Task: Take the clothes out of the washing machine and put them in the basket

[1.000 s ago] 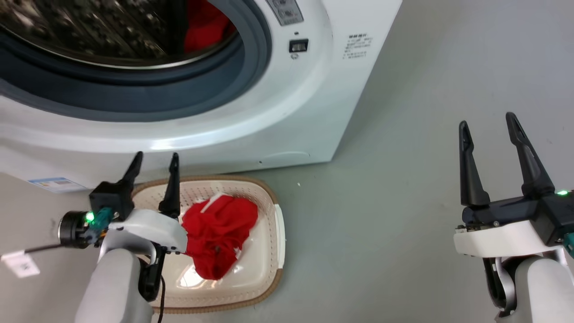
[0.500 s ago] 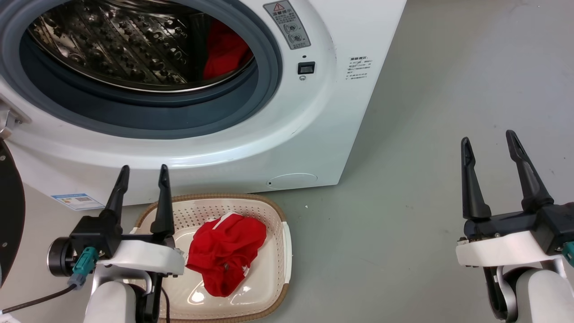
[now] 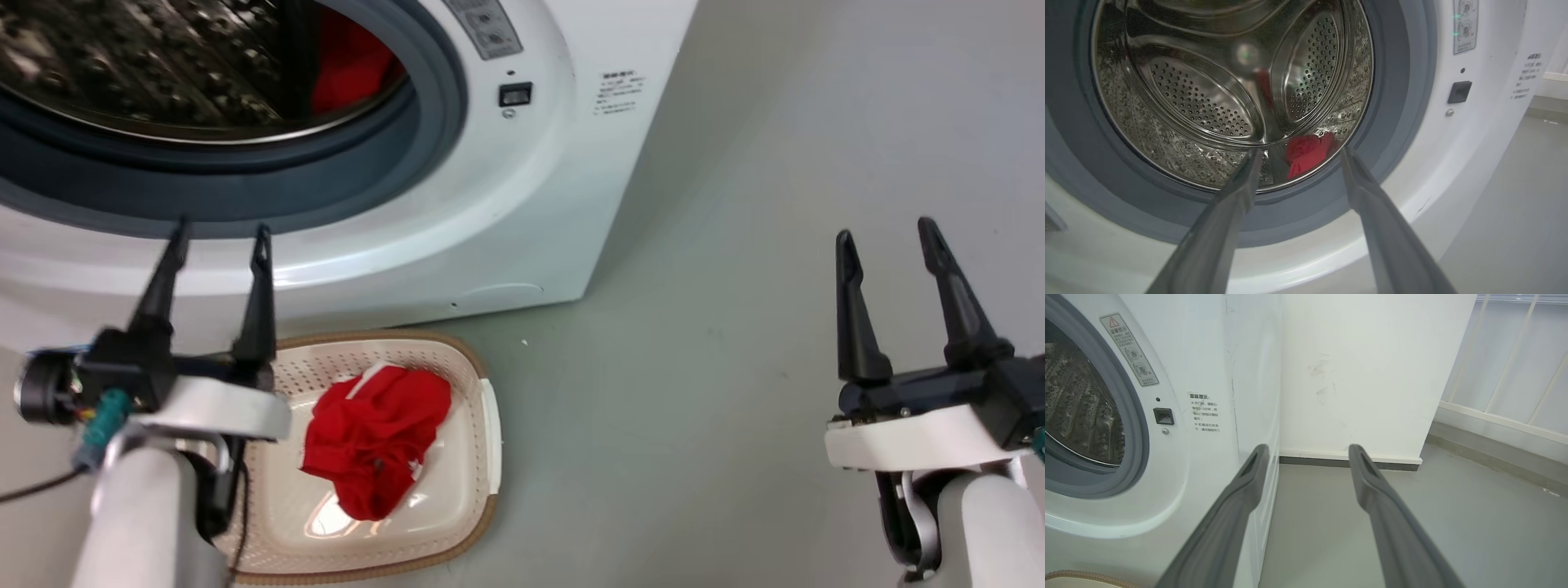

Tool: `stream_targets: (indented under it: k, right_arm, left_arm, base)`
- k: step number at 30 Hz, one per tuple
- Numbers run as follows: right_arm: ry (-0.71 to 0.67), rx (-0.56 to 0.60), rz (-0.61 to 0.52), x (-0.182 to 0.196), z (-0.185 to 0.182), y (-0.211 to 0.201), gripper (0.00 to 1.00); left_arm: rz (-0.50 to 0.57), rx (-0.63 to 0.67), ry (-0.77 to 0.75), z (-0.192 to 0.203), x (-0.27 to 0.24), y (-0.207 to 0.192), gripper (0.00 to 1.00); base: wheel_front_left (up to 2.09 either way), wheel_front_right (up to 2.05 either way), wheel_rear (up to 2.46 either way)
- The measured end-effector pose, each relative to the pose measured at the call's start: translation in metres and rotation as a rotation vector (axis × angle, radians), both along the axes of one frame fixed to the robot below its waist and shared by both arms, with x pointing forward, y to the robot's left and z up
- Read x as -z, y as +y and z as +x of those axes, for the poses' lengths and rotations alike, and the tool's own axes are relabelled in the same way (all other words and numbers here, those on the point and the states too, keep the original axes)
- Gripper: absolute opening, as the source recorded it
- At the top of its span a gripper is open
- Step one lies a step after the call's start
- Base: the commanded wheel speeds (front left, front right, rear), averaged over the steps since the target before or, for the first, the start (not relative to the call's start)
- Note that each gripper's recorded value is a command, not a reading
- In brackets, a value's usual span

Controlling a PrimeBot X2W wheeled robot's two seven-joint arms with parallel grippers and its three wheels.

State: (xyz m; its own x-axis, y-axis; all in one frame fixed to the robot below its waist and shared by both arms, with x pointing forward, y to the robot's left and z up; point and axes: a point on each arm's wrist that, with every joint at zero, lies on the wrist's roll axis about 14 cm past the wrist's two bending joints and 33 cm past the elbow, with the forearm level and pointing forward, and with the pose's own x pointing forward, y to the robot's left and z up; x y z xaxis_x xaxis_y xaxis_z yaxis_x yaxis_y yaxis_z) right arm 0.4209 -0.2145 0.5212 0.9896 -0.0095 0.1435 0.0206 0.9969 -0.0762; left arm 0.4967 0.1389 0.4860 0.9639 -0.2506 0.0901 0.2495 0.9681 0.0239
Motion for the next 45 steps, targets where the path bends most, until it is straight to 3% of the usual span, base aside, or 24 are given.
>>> stream_targets:
  k: [5,11,16,19,25,28,35,45]
  right_arm:
    - [0.027,0.035,0.008,0.011,0.003,-0.013,1.00]
    - [0.078,0.087,0.014,0.028,0.004,-0.031,1.00]
    - [0.132,0.130,0.020,0.046,0.000,-0.044,1.00]
    - [0.187,0.149,0.024,0.065,-0.002,-0.050,1.00]
    - [0.232,0.143,0.031,0.081,0.001,-0.047,1.00]
    - [0.255,0.145,0.039,0.089,0.002,-0.047,1.00]
    - [0.309,0.164,0.032,0.105,-0.003,-0.051,1.00]
    - [0.365,0.168,0.076,0.122,-0.015,-0.044,1.00]
  left_arm:
    - [0.026,0.055,-0.001,0.041,0.010,-0.006,1.00]
    - [-0.048,0.095,0.090,0.107,0.027,-0.015,1.00]
    - [-0.008,0.151,0.145,0.151,0.032,-0.026,1.00]
    - [0.054,0.144,0.257,0.192,0.055,-0.025,1.00]
    - [0.156,0.143,0.408,0.232,0.084,-0.028,1.00]
    - [0.126,0.140,0.475,0.255,0.091,-0.035,1.00]
    - [0.095,0.188,0.654,0.272,0.126,-0.068,1.00]
    - [0.161,0.179,0.814,0.276,0.154,-0.072,1.00]
  base:
    - [0.00,0.00,0.00]
    - [0.00,0.00,0.00]
    - [0.00,0.00,0.00]
    - [0.00,0.00,0.00]
    - [0.00,0.00,0.00]
    - [0.00,0.00,0.00]
    - [0.00,0.00,0.00]
    - [0.00,0.00,0.00]
